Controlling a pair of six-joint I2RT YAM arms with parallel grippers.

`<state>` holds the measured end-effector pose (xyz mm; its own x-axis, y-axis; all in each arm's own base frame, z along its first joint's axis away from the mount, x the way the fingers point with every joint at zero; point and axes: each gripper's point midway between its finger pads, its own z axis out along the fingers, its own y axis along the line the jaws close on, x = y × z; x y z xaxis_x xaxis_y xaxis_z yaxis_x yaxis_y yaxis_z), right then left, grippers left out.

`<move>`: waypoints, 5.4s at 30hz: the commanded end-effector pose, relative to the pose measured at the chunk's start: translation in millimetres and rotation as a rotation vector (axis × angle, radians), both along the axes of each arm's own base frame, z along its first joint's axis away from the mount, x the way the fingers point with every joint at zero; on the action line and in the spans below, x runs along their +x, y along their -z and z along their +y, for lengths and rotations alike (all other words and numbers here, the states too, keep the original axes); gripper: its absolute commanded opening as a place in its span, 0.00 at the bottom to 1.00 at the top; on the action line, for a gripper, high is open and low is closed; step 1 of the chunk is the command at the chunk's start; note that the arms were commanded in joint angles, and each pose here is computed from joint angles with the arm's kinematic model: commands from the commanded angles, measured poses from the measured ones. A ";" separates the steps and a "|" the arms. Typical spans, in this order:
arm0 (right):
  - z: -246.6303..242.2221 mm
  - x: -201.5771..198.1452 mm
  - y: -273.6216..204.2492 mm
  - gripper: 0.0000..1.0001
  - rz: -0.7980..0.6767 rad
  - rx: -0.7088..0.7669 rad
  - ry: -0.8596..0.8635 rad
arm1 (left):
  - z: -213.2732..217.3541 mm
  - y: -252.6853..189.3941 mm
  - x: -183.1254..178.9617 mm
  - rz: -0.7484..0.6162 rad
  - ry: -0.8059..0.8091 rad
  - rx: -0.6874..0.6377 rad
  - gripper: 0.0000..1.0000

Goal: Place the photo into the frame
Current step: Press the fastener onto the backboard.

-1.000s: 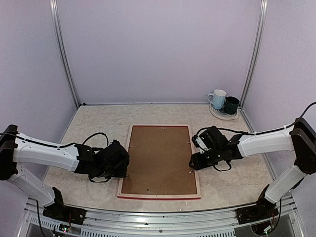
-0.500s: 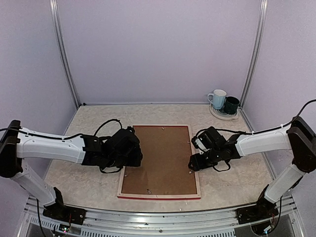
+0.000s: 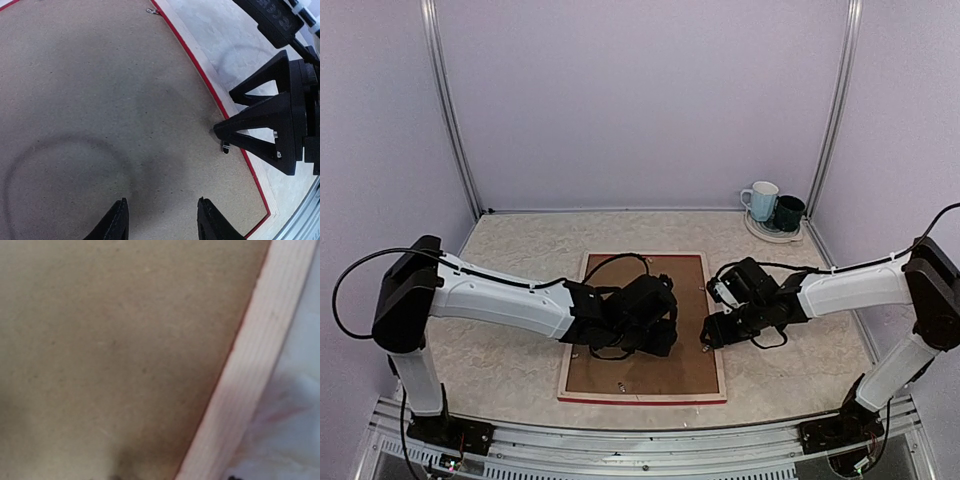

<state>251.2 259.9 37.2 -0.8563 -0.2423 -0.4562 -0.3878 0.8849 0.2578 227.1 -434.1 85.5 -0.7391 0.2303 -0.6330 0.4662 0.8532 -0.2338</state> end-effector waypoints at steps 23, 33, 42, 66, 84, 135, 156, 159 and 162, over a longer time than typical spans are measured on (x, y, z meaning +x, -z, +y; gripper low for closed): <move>-4.3 -19.0 24.3 0.49 0.056 -0.035 -0.029 | -26.4 63.2 -23.0 0.116 0.093 0.017 0.43; -13.4 -27.4 35.2 0.45 0.080 -0.096 -0.060 | -21.4 70.1 -22.3 0.128 0.080 0.033 0.43; -16.0 -48.6 55.5 0.44 0.147 -0.135 -0.136 | -19.5 71.5 -19.1 0.135 0.067 0.035 0.43; -2.6 -21.8 -5.0 0.48 -0.007 -0.062 -0.087 | -23.5 71.8 -20.7 0.144 0.073 0.020 0.43; -18.5 -24.0 32.0 0.38 0.040 -0.178 -0.069 | -24.0 74.5 -23.7 0.149 0.078 0.022 0.43; -15.6 -28.9 32.3 0.30 0.067 -0.178 -0.102 | -30.7 64.7 -21.0 0.138 0.085 0.011 0.42; -3.0 -32.6 9.7 0.29 0.060 -0.110 -0.145 | -33.8 65.5 -20.6 0.140 0.090 0.011 0.42; -1.6 -30.6 8.0 0.29 0.055 -0.113 -0.146 | -34.9 66.1 -21.5 0.143 0.091 0.009 0.42; -0.7 -29.1 6.1 0.29 0.049 -0.117 -0.148 | -35.6 65.7 -22.2 0.143 0.094 0.009 0.42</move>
<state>236.0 254.7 31.0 -0.8303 -0.3727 -0.4144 -0.4682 0.8698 0.1558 213.5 -469.7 36.5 -0.7814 0.2686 -0.5632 0.4998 0.8099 -0.3072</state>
